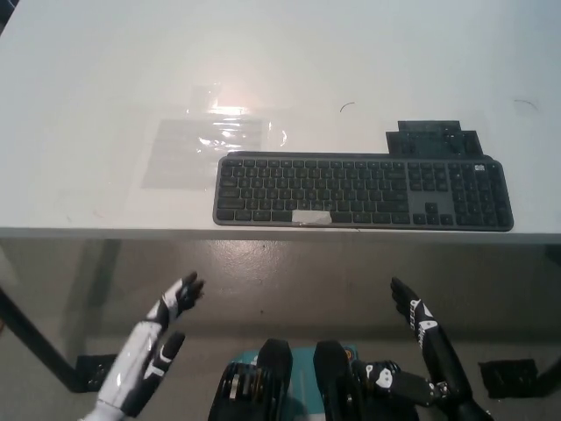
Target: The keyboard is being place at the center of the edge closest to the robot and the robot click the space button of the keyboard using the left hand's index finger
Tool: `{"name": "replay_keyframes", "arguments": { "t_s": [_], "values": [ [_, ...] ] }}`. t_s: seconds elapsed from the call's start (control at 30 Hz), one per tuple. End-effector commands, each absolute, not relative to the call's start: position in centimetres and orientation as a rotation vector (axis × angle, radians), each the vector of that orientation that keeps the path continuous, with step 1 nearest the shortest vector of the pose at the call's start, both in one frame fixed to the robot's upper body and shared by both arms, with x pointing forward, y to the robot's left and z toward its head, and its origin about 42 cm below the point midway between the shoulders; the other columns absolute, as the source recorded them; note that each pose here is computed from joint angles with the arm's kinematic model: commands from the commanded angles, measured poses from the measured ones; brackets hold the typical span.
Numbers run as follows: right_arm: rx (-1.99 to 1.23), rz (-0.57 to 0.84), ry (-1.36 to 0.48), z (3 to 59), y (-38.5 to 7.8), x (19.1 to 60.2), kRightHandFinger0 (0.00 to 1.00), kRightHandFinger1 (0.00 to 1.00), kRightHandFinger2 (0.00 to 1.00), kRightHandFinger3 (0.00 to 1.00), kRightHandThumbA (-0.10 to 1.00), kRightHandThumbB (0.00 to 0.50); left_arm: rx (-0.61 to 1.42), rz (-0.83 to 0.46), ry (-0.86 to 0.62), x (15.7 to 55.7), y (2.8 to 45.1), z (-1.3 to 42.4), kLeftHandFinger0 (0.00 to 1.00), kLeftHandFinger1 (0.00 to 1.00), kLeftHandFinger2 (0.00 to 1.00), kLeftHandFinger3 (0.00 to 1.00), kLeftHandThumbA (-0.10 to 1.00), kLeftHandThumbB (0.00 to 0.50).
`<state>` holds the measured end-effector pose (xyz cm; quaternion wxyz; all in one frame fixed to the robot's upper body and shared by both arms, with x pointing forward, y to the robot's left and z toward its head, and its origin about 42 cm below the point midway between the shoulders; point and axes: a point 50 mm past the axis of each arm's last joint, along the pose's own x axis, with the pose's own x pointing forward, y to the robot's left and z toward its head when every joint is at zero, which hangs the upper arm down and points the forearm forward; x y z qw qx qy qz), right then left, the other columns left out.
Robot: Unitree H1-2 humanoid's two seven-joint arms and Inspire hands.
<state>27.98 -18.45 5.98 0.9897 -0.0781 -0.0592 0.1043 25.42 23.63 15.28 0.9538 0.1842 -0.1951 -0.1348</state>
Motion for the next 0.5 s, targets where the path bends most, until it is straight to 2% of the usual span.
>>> {"name": "replay_keyframes", "arguments": {
  "t_s": [0.0, 0.03, 0.13, 0.2, 0.33, 0.47],
  "values": [
    [-0.17, 0.228, -0.203, 7.0, -18.3, 28.5, 1.0, 1.0, 1.0, 1.0, 1.0, 0.331, 0.583, -0.274, -0.608, 25.7, 23.1, 19.6, 0.01, 0.0, 0.05, 1.0, 1.0, 0.354],
    [-0.17, 0.229, -0.203, 6.9, -18.3, 28.4, 1.0, 1.0, 1.0, 1.0, 1.0, 0.33, 0.616, -0.258, -0.635, 25.9, 22.8, 20.1, 0.0, 0.0, 0.0, 1.0, 1.0, 0.353],
    [-0.176, 0.234, -0.198, 6.8, -18.2, 28.3, 1.0, 1.0, 1.0, 1.0, 1.0, 0.338, 0.661, -0.236, -0.663, 26.9, 21.6, 21.3, 0.0, 0.0, 0.0, 1.0, 1.0, 0.373],
    [-0.18, 0.233, -0.204, 6.8, -18.2, 28.3, 1.0, 1.0, 1.0, 1.0, 1.0, 0.34, 0.697, -0.233, -0.667, 28.0, 20.7, 21.6, 0.0, 0.0, 0.0, 1.0, 1.0, 0.351],
    [-0.181, 0.233, -0.2, 6.9, -18.3, 28.4, 1.0, 1.0, 1.0, 1.0, 1.0, 0.338, 0.737, -0.229, -0.656, 30.0, 19.1, 22.1, 0.0, 0.0, 0.0, 1.0, 1.0, 0.388],
    [-0.172, 0.23, -0.201, 6.9, -18.2, 28.4, 1.0, 1.0, 1.0, 1.0, 1.0, 0.341, 0.763, -0.273, -0.615, 32.4, 17.6, 22.1, 0.0, 0.0, 0.01, 1.0, 1.0, 0.376]
  ]
}}
